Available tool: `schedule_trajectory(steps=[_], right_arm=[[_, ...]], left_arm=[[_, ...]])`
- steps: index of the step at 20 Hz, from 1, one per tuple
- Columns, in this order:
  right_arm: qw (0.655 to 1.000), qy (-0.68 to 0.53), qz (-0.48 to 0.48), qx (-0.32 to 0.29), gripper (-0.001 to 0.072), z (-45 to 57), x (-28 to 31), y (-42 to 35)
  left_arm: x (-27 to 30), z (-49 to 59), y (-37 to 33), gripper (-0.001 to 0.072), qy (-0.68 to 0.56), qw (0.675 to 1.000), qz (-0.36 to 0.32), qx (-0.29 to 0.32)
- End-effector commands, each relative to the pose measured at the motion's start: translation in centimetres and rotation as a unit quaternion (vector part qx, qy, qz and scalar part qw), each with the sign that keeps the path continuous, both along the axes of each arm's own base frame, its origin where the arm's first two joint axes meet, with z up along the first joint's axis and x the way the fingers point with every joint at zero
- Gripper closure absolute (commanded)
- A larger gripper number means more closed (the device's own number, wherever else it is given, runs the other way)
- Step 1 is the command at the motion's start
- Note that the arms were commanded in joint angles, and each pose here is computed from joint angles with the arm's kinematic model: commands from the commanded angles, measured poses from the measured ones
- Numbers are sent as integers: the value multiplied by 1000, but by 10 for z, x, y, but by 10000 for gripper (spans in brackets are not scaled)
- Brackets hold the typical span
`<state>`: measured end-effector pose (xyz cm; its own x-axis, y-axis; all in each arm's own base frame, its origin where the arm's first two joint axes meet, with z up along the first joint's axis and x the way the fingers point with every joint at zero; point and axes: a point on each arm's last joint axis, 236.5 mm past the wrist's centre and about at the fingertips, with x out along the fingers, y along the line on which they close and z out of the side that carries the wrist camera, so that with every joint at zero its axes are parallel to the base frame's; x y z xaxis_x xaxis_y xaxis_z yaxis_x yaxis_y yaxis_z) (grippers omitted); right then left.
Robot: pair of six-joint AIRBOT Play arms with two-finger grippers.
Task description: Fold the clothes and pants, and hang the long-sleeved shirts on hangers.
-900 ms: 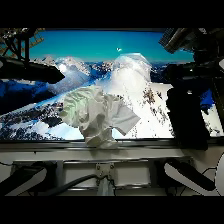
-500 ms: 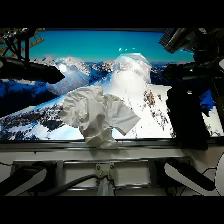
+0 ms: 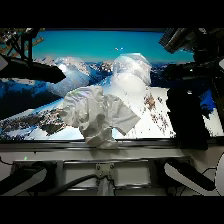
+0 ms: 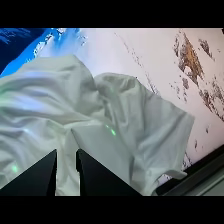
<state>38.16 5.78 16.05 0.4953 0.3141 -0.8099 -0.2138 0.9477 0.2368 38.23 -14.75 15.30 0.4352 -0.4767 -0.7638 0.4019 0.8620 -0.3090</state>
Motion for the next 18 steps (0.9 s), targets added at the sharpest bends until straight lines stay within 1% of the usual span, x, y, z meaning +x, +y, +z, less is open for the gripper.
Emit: schedule_trajectory(steps=[1, 2, 3, 5, 6, 8, 11, 15, 18], right_arm=[[1000, -4, 0, 0, 203, 1, 2, 0], [999, -31, -9, 0, 203, 8, 13, -2], [997, -67, -22, 2, 203, 18, 28, -5], [991, -129, -45, 5, 203, 38, 51, -11], [987, -153, -53, 6, 203, 47, 60, -14], [981, -185, -65, 7, 203, 58, 70, -17], [976, -204, -72, 9, 203, 66, 76, -20], [972, -220, -78, 29, 204, 75, 81, -16], [983, -160, -57, 68, 206, 45, 78, 7]], left_arm=[[-2, -10, -1, 578, 19, 1000, -4, 3], [-7, -14, -3, 578, 40, 999, 1, -4], [-15, -17, -10, 583, 71, 997, 4, -23], [-35, -17, -30, 591, 107, 992, -18, -63], [-43, -20, -35, 592, 114, 991, -26, -65], [-56, -32, -38, 592, 113, 992, -32, -39], [-68, -54, -29, 592, 103, 995, 1, 13], [-75, -69, -27, 592, 62, 998, 28, 2], [-85, -91, -21, 590, 60, 997, 41, 0]])
